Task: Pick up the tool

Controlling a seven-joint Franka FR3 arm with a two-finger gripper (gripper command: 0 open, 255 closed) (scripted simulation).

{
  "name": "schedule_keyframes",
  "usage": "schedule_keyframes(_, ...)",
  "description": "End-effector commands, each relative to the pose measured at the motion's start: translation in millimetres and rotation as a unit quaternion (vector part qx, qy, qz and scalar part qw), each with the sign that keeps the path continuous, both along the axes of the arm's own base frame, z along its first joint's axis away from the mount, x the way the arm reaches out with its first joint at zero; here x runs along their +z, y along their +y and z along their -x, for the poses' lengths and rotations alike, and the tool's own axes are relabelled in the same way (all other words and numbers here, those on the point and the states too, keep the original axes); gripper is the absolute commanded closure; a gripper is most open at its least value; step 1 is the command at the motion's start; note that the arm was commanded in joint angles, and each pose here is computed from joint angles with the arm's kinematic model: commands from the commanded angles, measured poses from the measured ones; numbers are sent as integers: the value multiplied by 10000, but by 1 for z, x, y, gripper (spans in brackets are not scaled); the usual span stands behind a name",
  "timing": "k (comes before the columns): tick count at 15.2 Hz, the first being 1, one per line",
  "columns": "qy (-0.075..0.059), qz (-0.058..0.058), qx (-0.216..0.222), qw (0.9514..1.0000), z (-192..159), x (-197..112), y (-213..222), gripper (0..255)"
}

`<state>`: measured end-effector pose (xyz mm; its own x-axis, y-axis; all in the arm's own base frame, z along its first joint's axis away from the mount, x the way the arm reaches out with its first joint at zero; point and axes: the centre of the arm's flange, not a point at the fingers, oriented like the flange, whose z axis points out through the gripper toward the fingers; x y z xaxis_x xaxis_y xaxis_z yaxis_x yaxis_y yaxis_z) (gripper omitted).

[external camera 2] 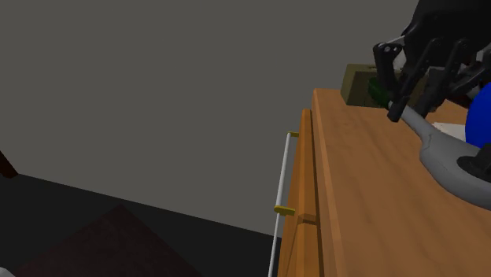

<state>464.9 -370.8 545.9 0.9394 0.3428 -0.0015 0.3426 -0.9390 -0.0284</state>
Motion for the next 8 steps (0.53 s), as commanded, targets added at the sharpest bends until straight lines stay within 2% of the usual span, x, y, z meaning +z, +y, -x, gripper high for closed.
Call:
schedule_keyframes(1,0,0,0,10000,0,11,1,255)
schedule_keyframes(6,0,0,0,10000,0,37,1,255)
schedule_keyframes(8,0,0,0,10000,0,38,1,255)
